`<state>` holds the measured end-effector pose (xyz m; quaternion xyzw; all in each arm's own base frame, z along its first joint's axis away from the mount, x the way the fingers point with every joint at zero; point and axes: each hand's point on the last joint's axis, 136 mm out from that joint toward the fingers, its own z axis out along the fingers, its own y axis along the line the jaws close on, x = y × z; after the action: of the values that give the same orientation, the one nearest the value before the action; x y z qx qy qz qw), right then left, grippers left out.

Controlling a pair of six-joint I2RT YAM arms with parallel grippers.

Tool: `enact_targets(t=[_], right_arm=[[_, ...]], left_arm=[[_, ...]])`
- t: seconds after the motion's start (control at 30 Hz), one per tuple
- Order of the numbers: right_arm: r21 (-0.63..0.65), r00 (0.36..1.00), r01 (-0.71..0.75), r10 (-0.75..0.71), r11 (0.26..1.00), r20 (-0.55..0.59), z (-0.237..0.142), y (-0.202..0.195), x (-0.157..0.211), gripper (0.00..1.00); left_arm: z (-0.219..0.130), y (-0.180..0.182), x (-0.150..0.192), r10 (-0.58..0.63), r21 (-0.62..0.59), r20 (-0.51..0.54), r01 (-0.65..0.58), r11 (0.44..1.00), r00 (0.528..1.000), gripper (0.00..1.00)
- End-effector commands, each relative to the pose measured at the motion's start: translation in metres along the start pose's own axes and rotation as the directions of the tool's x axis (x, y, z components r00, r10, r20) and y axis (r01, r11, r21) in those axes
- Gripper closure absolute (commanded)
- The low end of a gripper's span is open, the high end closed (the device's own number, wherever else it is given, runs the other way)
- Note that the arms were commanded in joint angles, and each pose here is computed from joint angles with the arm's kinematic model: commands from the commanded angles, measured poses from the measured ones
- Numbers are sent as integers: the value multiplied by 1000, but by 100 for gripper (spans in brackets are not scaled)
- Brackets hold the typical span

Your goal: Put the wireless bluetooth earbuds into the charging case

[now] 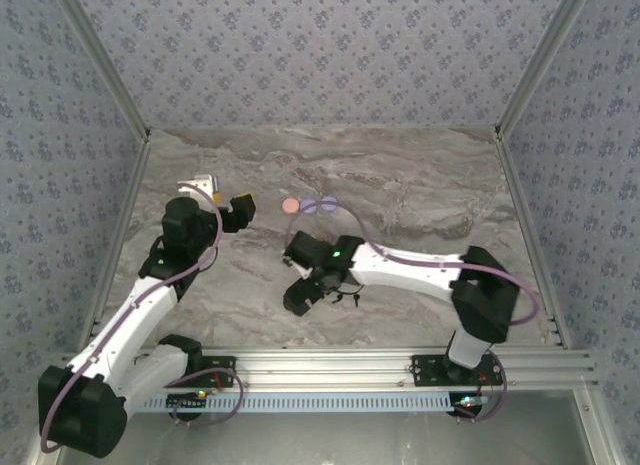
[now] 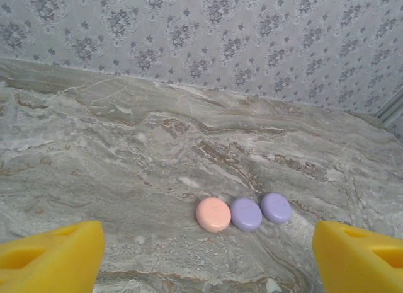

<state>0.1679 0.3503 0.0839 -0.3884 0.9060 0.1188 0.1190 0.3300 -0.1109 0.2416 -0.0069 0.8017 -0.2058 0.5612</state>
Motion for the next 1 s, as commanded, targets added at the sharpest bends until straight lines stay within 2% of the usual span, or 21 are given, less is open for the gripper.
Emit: enact_targets(t=[0.0,0.2,0.53,0.9,0.97], right_arm=[[87,995,59,-52,994,-90,9,3,5,6],[101,977,142,-123,985,-177,40,20,3,9],[140,961,163,-125,977,-248,65,12,2,20],[156,966,151,-112,976,-233,71,5,0,35],[159,969,148,-111,976,-222,71,3,-2,40]], left_arm=[[-7,3,-11,-3,-19,38,3,1000,999,14],[-11,5,-12,3,-31,40,-2,1000,999,13],[-14,7,-12,3,-38,44,-1,999,999,12],[-13,8,-10,3,-41,37,-1,999,999,11],[-14,8,-11,6,-41,39,-4,999,999,11]])
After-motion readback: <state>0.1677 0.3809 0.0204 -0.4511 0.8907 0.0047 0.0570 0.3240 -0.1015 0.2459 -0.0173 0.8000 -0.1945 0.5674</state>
